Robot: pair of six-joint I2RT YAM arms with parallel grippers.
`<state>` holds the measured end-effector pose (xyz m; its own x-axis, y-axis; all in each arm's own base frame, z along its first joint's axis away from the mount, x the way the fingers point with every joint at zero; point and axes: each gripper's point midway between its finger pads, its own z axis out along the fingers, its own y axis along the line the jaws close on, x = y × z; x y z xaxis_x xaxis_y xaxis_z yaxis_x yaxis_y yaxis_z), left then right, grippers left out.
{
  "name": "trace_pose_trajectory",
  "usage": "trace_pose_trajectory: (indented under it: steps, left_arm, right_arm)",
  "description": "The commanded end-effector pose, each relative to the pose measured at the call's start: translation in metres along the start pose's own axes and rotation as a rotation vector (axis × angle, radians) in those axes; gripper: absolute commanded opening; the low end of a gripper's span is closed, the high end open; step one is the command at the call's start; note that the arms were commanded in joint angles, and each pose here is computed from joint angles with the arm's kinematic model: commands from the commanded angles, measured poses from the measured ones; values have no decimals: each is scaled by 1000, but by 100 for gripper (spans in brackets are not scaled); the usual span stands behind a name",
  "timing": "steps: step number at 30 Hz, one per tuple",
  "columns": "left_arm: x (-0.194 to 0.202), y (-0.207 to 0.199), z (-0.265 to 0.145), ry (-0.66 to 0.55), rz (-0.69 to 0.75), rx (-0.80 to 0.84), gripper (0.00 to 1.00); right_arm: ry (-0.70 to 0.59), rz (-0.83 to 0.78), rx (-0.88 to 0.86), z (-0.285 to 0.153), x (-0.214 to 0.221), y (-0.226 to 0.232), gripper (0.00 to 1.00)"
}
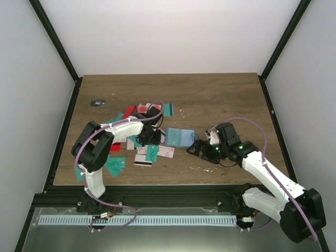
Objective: Put the credit cards into the card holder
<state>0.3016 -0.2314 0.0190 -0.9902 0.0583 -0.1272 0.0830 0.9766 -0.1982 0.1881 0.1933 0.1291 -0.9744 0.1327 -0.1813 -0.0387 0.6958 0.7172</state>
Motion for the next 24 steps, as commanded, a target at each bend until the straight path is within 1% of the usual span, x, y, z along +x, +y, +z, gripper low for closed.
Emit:
trace_pose_trajectory:
  steps: [1, 5, 12, 17, 24]
  left_arm:
    - [46, 15, 16, 90, 16, -93, 38]
    - [75, 17, 14, 100, 4, -107, 38]
    - [120, 7, 14, 120, -8, -101, 38]
    - [140, -6, 13, 122, 2, -90, 38]
    - [152, -24, 12, 117, -2, -83, 38]
  right_arm:
    - [-15, -43, -7, -2, -11, 10, 100]
    - [-1, -50, -17, 3, -13, 11, 100]
    - [25, -62, -37, 8, -12, 13, 100]
    - [44, -68, -45, 8, -7, 12, 100]
    - [62, -73, -53, 6, 5, 7, 100]
